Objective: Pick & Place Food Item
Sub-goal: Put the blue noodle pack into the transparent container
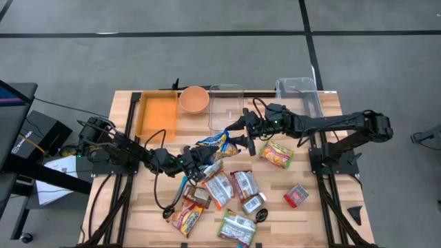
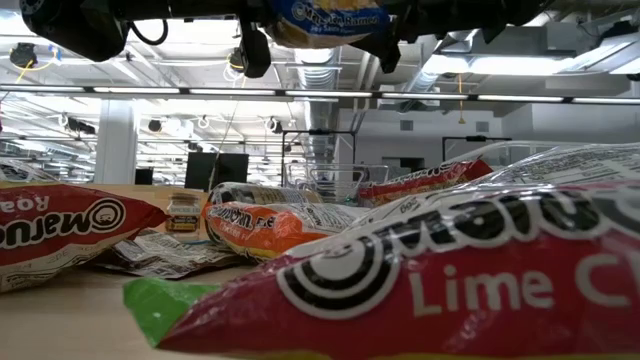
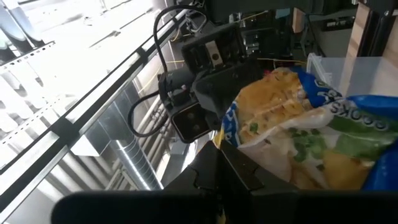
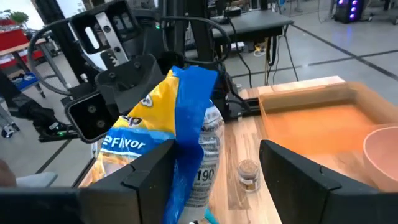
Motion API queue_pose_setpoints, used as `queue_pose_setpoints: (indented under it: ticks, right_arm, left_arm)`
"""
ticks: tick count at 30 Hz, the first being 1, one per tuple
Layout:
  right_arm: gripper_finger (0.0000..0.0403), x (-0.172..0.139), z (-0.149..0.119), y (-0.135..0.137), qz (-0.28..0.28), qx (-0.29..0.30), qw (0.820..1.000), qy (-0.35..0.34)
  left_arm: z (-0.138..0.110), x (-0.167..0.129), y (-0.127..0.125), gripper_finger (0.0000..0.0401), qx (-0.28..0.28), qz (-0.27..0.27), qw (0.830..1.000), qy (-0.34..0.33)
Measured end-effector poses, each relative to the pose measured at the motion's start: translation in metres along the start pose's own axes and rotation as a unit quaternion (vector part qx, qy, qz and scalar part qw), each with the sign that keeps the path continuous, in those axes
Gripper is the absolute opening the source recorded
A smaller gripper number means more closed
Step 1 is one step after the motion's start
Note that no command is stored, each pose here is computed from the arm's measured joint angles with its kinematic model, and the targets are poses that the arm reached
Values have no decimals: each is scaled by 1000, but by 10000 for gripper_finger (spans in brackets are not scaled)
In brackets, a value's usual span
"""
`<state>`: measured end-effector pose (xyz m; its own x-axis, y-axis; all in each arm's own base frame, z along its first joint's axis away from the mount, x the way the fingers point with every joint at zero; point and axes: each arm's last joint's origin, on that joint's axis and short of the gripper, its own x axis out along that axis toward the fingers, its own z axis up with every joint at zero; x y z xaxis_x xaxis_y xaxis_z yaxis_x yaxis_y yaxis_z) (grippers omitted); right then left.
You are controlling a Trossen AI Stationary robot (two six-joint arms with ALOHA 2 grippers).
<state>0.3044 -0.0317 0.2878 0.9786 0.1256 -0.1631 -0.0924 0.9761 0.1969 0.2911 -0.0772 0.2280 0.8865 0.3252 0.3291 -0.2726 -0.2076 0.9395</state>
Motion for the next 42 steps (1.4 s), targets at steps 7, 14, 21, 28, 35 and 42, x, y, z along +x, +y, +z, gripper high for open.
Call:
queue_pose_setpoints:
  ticks: [7,14,21,28,35,42]
  right_arm:
    - [194,0,0,1,10,0,1000,3]
    - [101,0,0,1,19,-4,1000,4]
    - [10,0,0,2,20,-7,1000,3]
    - [15,0,0,2,19,-8,1000,4]
    - [11,0,0,1,16,-9,1000,4]
    - [5,0,0,1,16,-9,1000,4]
  left_arm:
    - [0,0,0,0,-2,-1,1000,3]
    - [-1,0,0,0,-2,-2,1000,7]
    - [-1,0,0,0,-11,-3,1000,8]
    - [-2,0,-1,6,-11,-6,1000,17]
    - [-8,4,-3,18,-37,-8,999,37]
    - [-14,7,-5,56,-46,-12,997,59]
